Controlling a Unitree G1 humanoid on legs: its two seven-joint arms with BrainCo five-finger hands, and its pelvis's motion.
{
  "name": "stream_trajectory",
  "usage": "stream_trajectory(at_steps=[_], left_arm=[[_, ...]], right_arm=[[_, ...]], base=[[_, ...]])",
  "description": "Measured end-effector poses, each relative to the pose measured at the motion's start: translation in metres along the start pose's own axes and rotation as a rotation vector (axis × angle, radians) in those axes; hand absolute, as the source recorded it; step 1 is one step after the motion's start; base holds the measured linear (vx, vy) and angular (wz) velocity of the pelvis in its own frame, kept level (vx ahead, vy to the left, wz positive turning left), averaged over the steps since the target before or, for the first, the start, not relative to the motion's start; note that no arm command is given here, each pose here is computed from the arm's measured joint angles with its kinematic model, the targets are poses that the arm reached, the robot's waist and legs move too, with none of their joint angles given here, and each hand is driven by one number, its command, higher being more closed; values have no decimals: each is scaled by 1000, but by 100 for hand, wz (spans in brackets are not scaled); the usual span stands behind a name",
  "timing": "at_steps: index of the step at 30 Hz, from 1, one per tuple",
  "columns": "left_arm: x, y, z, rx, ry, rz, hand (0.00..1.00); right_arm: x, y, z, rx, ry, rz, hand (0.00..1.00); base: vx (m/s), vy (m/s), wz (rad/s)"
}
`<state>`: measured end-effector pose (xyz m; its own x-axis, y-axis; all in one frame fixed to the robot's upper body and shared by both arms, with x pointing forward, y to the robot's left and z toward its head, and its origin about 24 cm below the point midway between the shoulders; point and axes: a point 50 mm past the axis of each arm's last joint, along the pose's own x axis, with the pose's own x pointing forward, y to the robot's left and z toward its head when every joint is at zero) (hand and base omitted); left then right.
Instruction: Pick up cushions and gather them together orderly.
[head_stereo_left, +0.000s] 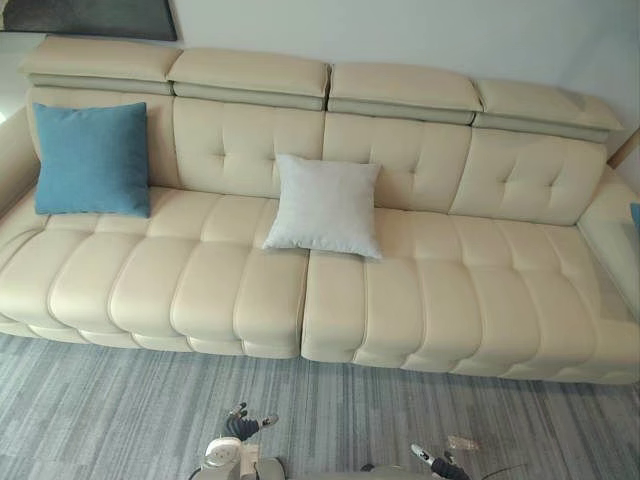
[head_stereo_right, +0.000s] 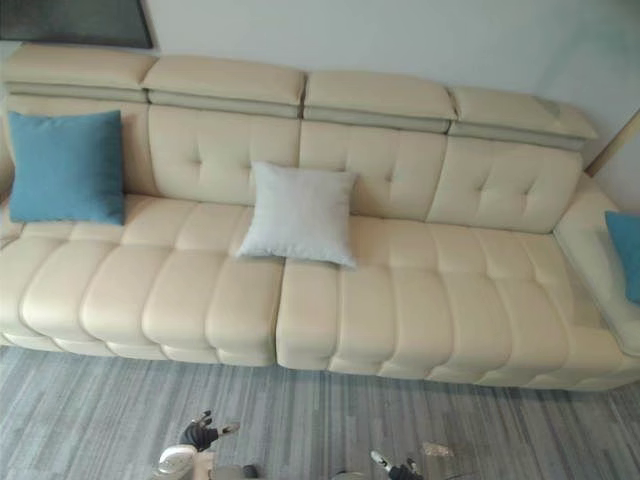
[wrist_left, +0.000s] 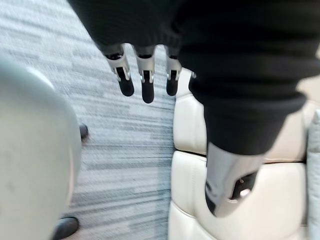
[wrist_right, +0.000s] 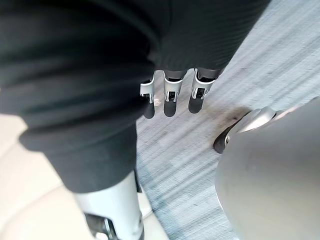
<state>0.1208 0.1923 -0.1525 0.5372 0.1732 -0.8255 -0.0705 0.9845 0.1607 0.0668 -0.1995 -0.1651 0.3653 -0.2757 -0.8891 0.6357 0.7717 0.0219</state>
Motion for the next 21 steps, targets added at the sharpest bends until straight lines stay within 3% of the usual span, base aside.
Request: stream_trajectory(at_steps=[10, 21], left_arm=[[-2, 2, -13, 45, 47, -24, 0], [-2, 2, -16, 29, 62, -20, 0]], right_arm=[[2, -9, 1, 23, 12, -29, 0], [1, -17, -3, 15, 34, -51, 0]], base=[[83, -28, -38], [-13, -5, 2]])
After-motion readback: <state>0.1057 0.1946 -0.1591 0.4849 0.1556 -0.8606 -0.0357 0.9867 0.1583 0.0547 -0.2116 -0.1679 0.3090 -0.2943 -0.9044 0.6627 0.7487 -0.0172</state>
